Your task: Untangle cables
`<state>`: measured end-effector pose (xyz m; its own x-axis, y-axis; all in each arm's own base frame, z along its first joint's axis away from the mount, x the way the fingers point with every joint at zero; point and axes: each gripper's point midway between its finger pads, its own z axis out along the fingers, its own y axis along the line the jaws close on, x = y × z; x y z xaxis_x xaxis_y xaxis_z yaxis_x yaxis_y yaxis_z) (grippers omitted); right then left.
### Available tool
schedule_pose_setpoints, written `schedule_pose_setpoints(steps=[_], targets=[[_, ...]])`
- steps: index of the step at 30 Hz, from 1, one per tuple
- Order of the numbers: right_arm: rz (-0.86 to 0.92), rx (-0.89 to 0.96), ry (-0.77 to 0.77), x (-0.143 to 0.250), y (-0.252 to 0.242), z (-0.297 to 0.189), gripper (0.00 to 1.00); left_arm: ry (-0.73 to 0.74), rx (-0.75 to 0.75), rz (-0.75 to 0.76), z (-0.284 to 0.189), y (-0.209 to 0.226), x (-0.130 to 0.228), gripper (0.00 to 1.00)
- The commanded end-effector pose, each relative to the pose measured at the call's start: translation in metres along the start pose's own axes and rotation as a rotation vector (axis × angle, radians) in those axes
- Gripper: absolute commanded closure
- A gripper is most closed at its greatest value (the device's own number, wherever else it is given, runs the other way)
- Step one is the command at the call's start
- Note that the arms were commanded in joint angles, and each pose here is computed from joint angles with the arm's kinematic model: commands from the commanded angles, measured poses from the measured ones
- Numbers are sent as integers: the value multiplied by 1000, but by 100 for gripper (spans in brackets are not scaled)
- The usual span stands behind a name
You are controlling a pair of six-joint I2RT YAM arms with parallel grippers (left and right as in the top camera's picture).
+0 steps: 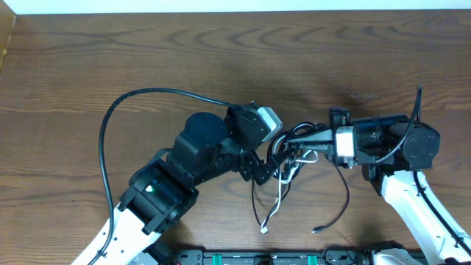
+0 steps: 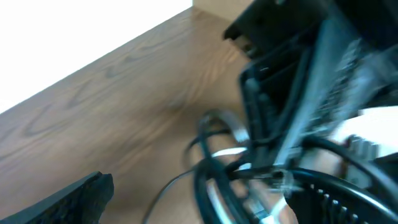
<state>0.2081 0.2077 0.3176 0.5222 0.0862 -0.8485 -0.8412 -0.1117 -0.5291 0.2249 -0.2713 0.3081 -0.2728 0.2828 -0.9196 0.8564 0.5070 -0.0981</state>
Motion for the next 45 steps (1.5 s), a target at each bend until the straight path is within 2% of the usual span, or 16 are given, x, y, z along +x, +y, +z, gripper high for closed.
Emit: schedule_pose_setpoints(steps=[1,3,4,6,8,16,18,30,45], targets=[[-199,-13,1,-2,0,-1,99,-29,161,-81,-8,-31,-9,8],[-227,-13,1,-2,0,-1,99,-25,211,-89,-9,-39,-9,8],[-236,-13,1,-2,0,-1,99,-24,228,-90,-10,-42,-8,11],[-239,-13,1,-2,0,-1,99,-19,232,-92,-9,-43,-7,26],[-239,-6,1,-2,-2,-1,99,-11,232,-95,-8,-42,-5,31],[-239,-2,1,-2,-2,-1,99,54,230,-125,5,-38,10,31],[-239,-2,1,-3,-2,-1,99,77,229,-136,11,-36,16,36],[-238,8,9,-1,-4,-4,99,81,154,-141,15,-23,18,37],[-292,70,51,0,-15,-20,99,55,155,-383,12,-25,6,37]])
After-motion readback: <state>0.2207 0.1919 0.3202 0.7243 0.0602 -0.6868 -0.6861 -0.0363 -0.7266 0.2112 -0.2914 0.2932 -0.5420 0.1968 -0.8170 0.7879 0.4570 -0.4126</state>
